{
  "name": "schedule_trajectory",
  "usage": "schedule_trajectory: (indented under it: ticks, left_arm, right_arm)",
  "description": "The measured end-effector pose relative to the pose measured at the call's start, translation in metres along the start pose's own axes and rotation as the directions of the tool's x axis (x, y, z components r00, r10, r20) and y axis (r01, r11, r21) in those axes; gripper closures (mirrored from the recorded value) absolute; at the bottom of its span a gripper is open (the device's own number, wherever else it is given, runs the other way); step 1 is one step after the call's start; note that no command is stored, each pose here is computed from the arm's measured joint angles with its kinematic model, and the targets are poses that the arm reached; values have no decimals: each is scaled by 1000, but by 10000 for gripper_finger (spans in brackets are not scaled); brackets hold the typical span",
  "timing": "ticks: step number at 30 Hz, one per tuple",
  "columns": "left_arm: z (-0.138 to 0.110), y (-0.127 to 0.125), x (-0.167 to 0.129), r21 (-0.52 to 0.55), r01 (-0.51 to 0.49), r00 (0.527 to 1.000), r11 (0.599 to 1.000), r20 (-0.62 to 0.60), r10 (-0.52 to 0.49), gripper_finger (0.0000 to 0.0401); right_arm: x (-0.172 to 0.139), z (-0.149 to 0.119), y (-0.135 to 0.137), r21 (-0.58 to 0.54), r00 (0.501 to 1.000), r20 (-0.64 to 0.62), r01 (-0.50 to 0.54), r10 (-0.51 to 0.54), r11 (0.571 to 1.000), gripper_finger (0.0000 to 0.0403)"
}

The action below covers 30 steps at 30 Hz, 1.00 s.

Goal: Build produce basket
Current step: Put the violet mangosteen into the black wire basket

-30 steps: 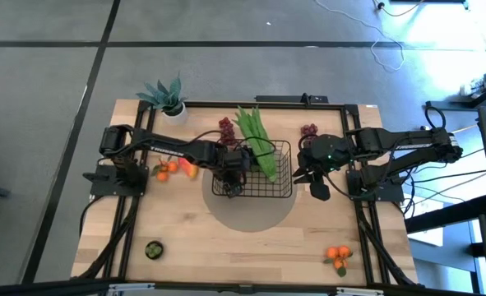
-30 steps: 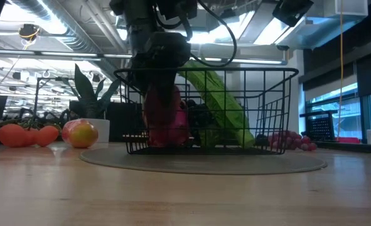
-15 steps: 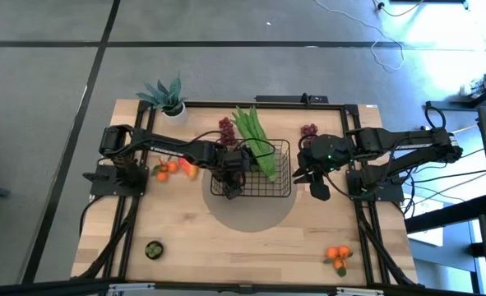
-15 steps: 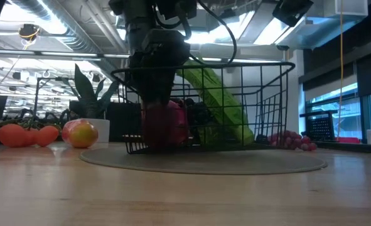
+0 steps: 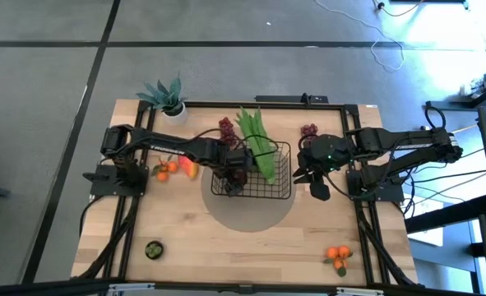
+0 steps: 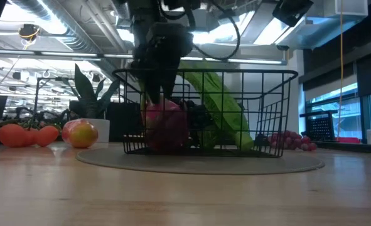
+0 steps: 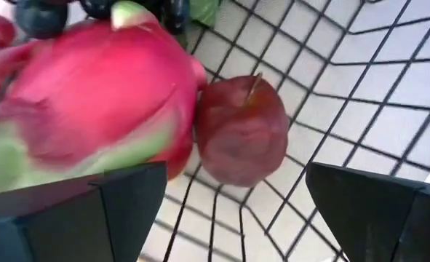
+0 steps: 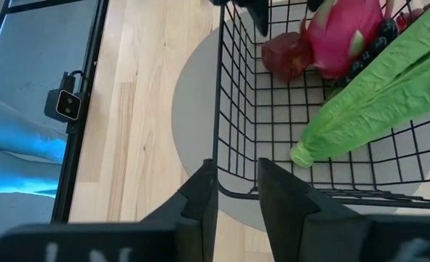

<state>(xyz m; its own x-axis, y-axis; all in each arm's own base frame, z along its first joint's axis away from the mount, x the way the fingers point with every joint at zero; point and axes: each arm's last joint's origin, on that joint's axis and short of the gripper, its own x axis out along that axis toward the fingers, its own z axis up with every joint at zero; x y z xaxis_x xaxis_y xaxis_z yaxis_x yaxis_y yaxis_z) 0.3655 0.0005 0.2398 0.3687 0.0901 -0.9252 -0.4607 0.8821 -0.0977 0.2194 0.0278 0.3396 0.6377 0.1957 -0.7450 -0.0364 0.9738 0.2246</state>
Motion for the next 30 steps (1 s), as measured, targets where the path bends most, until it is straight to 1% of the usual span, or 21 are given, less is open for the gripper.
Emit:
schedule_trajectory:
  ticks: [6,9,14,20,26,30]
  left_arm:
    - [9,-3,-18,2,-18,1000,1000,19,18,82]
    - [11,-7,-34,15,-36,999,999,12,36,82]
    - [2,-16,-63,61,-102,991,993,-81,107,82]
    - [-15,-30,-87,-7,-137,978,990,-158,134,83]
    - [-36,-53,-101,-100,-72,981,992,-189,52,83]
    - [-57,-71,-109,-172,-83,977,982,-209,46,83]
  right_arm:
    - [0,0,0,1,1000,0,0,0,1000,318]
    - [0,0,0,0,1000,0,0,0,1000,318]
    - [0,0,0,0,1000,1,0,0,1000,318]
    - [0,0,0,1,1000,1,0,0,1000,318]
    - [0,0,0,1,1000,3,0,0,1000,318]
    - [0,0,0,1,1000,3,-1,1,1000,318]
